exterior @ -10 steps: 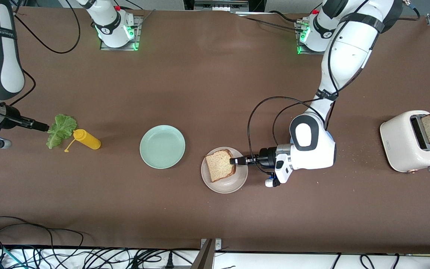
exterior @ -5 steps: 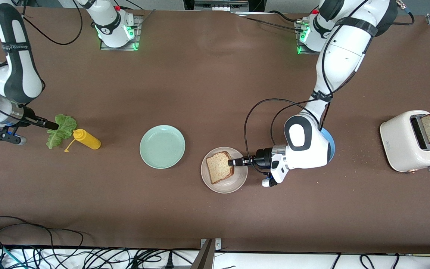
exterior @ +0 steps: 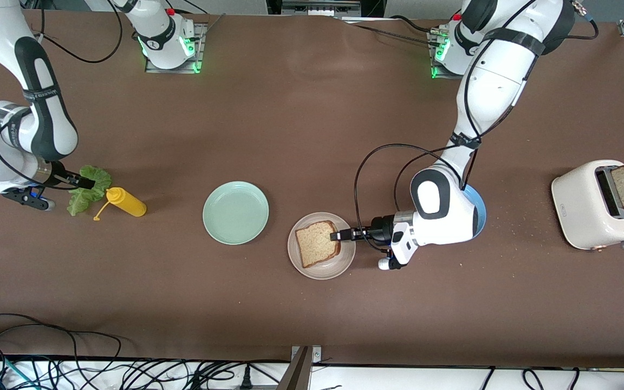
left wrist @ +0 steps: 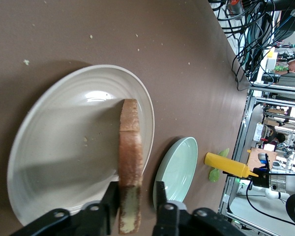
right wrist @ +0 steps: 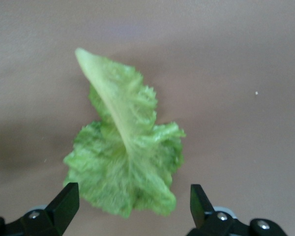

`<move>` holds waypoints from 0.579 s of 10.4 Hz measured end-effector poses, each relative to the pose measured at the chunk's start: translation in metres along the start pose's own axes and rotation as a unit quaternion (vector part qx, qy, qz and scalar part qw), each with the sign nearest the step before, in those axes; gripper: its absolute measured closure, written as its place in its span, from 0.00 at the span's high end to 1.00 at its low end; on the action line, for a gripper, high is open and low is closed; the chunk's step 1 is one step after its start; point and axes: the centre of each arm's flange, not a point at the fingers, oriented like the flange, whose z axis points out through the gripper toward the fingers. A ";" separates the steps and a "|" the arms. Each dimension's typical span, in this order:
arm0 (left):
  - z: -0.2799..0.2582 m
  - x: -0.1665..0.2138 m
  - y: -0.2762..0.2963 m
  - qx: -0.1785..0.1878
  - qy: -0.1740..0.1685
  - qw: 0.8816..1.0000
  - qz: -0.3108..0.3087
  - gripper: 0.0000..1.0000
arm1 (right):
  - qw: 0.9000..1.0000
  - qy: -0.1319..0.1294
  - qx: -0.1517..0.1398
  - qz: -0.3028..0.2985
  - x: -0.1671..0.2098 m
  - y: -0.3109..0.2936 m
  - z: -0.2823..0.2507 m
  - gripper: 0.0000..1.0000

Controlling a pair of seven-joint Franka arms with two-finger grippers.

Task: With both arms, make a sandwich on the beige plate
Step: 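Release the bread with the left gripper while the right gripper grasps lettuce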

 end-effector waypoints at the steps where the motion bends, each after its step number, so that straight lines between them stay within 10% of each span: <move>1: -0.004 0.003 -0.002 0.003 0.004 1.000 0.002 0.59 | 1.000 0.013 -0.002 -0.001 0.004 -0.001 0.008 1.00; 4: -0.015 0.010 -0.009 0.009 0.012 1.000 0.003 0.99 | 1.000 0.027 -0.008 -0.002 0.009 -0.001 0.028 0.99; 6: -0.020 0.013 -0.012 0.019 0.013 1.000 0.008 1.00 | 1.000 0.028 -0.009 -0.002 0.010 -0.001 0.028 0.69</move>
